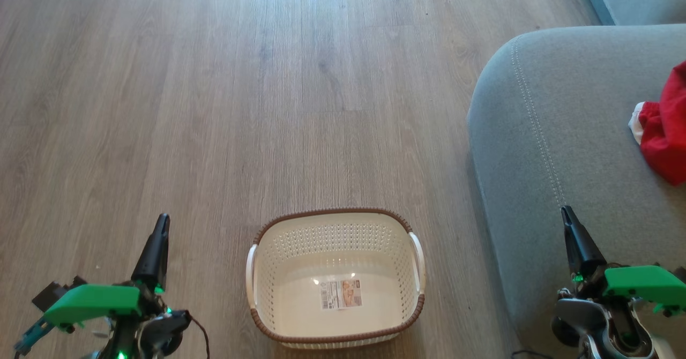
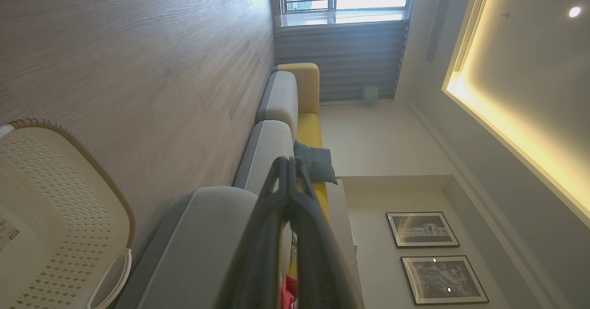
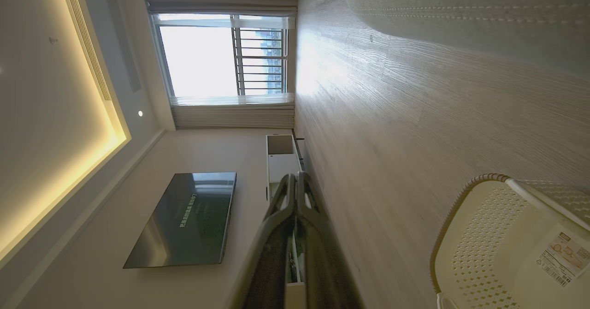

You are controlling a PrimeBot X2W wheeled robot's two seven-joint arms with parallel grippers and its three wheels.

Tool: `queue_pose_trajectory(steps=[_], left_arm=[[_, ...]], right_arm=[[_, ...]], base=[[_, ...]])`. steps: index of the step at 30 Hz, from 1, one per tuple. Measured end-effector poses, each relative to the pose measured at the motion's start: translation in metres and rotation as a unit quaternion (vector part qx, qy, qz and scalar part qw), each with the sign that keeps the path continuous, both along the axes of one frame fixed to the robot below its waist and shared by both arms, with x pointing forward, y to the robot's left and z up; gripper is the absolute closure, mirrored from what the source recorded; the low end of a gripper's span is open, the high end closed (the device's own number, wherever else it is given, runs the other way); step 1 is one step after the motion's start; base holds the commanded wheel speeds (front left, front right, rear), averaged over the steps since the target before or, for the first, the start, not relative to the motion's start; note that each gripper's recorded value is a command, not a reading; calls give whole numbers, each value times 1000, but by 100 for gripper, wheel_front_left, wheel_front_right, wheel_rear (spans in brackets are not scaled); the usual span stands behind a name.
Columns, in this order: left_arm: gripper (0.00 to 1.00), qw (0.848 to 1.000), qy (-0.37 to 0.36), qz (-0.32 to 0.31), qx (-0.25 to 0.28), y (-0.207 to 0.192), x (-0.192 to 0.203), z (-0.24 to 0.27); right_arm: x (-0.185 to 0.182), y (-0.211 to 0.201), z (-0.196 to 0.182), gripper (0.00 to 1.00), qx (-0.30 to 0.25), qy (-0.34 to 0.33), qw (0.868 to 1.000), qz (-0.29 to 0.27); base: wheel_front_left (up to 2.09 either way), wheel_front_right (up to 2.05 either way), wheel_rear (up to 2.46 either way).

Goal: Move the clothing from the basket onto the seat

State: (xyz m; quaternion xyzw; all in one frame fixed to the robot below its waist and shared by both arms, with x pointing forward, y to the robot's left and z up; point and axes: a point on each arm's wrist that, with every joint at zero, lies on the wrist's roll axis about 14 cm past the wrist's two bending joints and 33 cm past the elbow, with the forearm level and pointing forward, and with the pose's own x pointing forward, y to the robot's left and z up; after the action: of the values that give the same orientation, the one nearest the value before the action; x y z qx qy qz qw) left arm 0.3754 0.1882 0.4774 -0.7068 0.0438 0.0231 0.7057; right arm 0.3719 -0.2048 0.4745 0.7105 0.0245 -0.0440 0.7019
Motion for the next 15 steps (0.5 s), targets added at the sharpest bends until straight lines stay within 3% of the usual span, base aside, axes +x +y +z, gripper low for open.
queue_pose_trajectory(steps=[15], left_arm=[[100,1000,0,0,-1,0,0,0]], right_arm=[[0,0,0,100,0,0,1000,0]], base=[[0,0,0]])
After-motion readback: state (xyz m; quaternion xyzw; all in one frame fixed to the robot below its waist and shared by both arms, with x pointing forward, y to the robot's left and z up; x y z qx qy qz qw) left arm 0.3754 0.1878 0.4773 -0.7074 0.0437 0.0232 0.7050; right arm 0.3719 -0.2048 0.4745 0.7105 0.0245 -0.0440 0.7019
